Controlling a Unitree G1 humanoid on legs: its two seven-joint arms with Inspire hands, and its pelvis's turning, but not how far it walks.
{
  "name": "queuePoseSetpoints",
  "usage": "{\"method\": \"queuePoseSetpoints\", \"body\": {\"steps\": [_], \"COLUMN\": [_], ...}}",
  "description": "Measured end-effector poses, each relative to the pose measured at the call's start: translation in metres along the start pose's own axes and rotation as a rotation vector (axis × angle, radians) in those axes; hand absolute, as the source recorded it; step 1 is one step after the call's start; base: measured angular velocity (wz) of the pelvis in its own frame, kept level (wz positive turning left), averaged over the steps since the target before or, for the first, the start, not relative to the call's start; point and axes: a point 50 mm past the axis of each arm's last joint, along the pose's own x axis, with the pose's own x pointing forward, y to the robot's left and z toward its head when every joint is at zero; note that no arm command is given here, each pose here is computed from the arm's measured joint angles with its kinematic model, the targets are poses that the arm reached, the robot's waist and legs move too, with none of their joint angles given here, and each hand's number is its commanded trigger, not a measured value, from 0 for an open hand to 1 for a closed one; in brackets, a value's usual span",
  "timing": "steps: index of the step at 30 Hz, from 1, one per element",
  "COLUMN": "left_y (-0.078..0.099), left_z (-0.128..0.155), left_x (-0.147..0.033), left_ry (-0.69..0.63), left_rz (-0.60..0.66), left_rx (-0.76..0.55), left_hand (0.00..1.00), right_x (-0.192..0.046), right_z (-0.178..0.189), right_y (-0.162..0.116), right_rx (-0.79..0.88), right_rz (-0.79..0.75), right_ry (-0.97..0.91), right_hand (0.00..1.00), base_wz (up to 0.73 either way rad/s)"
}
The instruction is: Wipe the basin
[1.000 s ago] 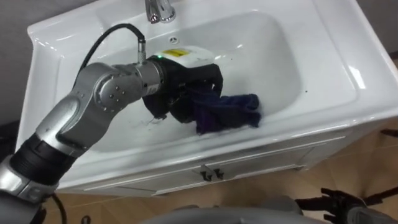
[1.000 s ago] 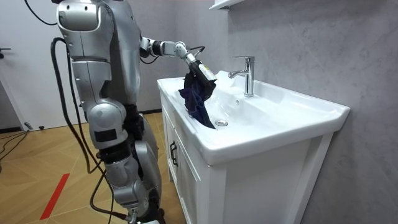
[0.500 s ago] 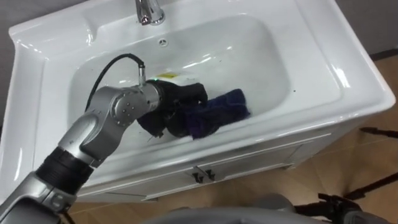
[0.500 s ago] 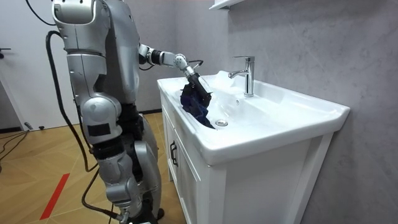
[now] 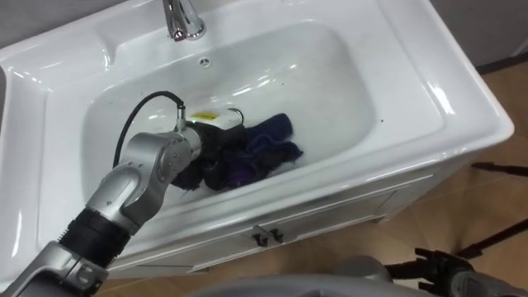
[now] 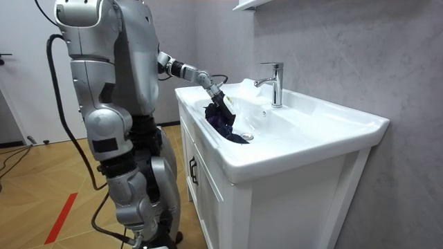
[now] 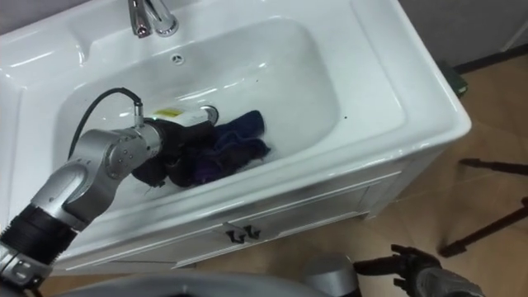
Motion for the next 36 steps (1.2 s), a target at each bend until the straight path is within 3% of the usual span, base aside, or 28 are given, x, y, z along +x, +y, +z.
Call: {"method": "queuePoseSetpoints", "body": {"steps": [14,20,30,33,36], "left_y": [-0.001,-0.009,-0.040,-0.043,-0.058], "left_z": [-0.007,-0.028,-0.081,-0.087,-0.089], "left_x": [0.003,0.001,-0.011,-0.011,-0.013], "left_ry": [0.082,0.167,0.456,0.509,0.558], "left_rz": [-0.095,-0.173,-0.250,-0.220,-0.209], "left_rx": [-0.046,-0.069,-0.061,-0.009,0.058], "left_hand": [1.00,1.00,1.00,1.00,1.00], "right_x": [0.000,-0.002,-0.002,-0.001,-0.001], "right_z": [-0.014,-0.025,-0.017,-0.013,-0.008], "right_y": [0.000,-0.003,-0.005,-0.004,-0.003], "right_rx": [0.034,0.023,-0.043,-0.051,-0.072], "right_rz": [-0.029,-0.046,-0.055,-0.053,-0.049], "right_ry": [0.068,0.131,0.105,0.093,0.076], "right_hand": [0.00,0.00,0.00,0.00,0.00], "base_wz": [-0.01,-0.02,-0.03,-0.04,-0.27]}}
